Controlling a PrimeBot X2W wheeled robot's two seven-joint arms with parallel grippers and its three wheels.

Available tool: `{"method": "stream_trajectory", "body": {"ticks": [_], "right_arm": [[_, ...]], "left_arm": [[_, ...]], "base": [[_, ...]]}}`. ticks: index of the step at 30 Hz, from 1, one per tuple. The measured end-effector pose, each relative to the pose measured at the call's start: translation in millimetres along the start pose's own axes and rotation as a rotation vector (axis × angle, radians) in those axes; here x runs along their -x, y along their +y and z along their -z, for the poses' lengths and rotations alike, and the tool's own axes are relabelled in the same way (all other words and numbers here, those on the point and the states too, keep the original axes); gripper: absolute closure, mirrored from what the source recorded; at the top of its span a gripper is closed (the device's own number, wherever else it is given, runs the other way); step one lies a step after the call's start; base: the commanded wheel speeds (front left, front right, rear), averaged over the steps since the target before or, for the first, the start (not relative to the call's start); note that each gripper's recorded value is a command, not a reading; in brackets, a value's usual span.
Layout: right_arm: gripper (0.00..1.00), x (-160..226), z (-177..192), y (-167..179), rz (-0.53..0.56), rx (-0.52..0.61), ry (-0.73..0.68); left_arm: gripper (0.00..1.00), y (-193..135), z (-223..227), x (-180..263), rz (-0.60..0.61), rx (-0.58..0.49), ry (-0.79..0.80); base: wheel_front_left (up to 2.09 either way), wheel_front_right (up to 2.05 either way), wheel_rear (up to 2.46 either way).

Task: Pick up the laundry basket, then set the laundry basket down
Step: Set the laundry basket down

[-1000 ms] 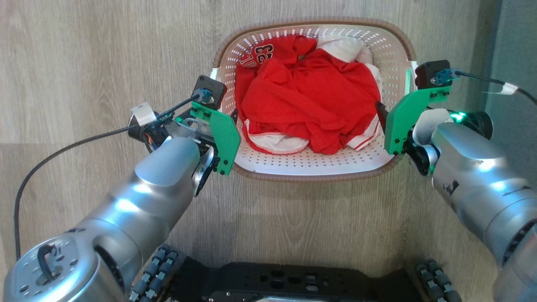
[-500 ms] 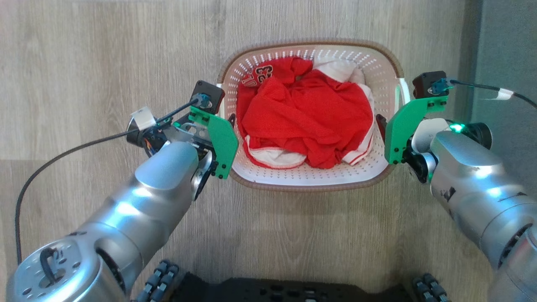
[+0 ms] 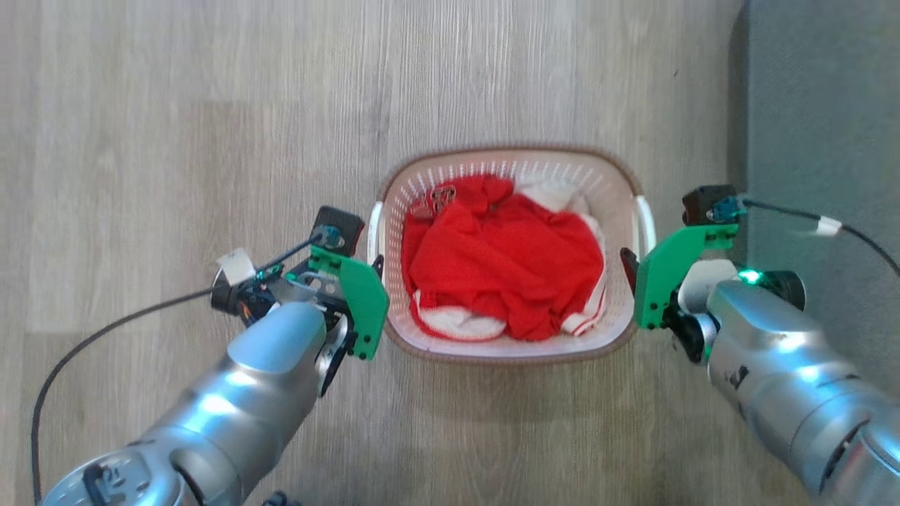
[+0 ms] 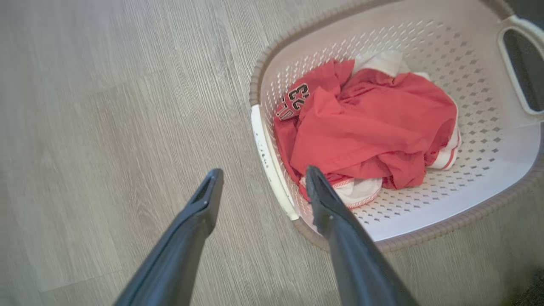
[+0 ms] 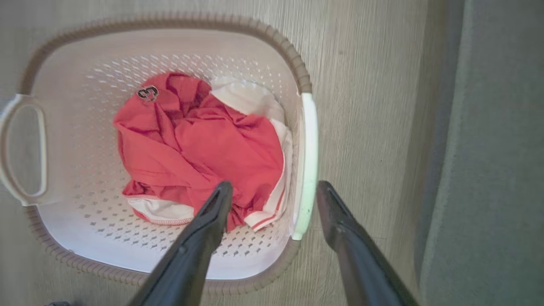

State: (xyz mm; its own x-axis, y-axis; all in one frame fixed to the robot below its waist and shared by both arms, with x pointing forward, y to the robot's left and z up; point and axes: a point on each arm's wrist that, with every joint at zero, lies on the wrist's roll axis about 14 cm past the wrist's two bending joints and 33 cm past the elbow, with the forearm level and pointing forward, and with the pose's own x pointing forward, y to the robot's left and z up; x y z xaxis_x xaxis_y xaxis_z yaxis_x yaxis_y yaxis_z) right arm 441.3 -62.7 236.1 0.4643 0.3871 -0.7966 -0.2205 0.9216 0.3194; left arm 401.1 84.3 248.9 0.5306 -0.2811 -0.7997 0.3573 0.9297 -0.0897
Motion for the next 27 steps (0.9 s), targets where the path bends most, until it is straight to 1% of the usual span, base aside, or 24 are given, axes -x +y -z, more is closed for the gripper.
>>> {"method": "stream_trajectory", "body": {"ticks": [5,8,9,10,11,13,14,15,16,19,21,23,27], "right_arm": [[0.0,25.0,-32.2,11.6,-0.007,0.006,-0.167],[0.0,40.7,-51.6,25.4,-0.034,-0.014,-0.265],[0.0,40.7,-51.6,25.4,-0.034,-0.014,-0.265],[0.0,51.9,-63.6,35.7,-0.056,-0.033,-0.323],[0.0,51.9,-63.6,35.7,-0.056,-0.033,-0.323],[0.0,63.1,-73.8,45.7,-0.079,-0.043,-0.366],[0.0,76.0,-89.6,54.3,-0.103,-0.051,-0.425],[0.0,82.9,-98.4,57.1,-0.111,-0.026,-0.454],[0.0,90.4,-108.1,58.3,-0.116,-0.003,-0.486],[0.0,115.4,-139.8,60.9,-0.13,0.005,-0.6],[0.0,132.0,-154.4,64.7,-0.143,0.013,-0.672],[0.0,147.2,-160.1,66.5,-0.15,0.009,-0.733],[0.0,176.4,-158.7,61.8,-0.139,-0.004,-0.845]], "left_arm": [[0.0,-1.1,-20.7,21.8,-0.014,-0.028,-0.104],[0.0,-1.3,-36.6,35.5,-0.028,-0.037,-0.18],[0.0,-1.3,-36.6,35.5,-0.028,-0.037,-0.18],[0.0,-0.9,-47.7,44.9,-0.044,-0.047,-0.23],[0.0,-0.9,-47.7,44.9,-0.044,-0.047,-0.23],[0.0,-1.4,-55.4,54.1,-0.061,-0.073,-0.268],[0.0,-4.5,-64.0,62.7,-0.068,-0.072,-0.306],[0.0,-6.4,-68.3,66.8,-0.073,-0.069,-0.325],[0.0,-8.6,-75.0,71.0,-0.08,-0.061,-0.351],[0.0,-15.4,-112.0,88.4,-0.093,-0.045,-0.474],[0.0,-21.4,-138.0,104.3,-0.087,-0.05,-0.572],[0.0,-20.7,-149.9,120.0,-0.1,-0.04,-0.646],[0.0,-20.1,-147.4,146.8,-0.126,-0.014,-0.745]], "base": [[0.0,0.0,0.0],[0.0,0.0,0.0],[0.0,0.0,0.0],[0.0,0.0,0.0],[0.0,0.0,0.0],[0.0,0.0,0.0],[0.0,0.0,0.0],[0.0,0.0,0.0],[0.0,0.0,0.0],[0.0,0.0,0.0],[0.0,0.0,0.0],[0.0,0.0,0.0],[0.0,0.0,0.0]]}}
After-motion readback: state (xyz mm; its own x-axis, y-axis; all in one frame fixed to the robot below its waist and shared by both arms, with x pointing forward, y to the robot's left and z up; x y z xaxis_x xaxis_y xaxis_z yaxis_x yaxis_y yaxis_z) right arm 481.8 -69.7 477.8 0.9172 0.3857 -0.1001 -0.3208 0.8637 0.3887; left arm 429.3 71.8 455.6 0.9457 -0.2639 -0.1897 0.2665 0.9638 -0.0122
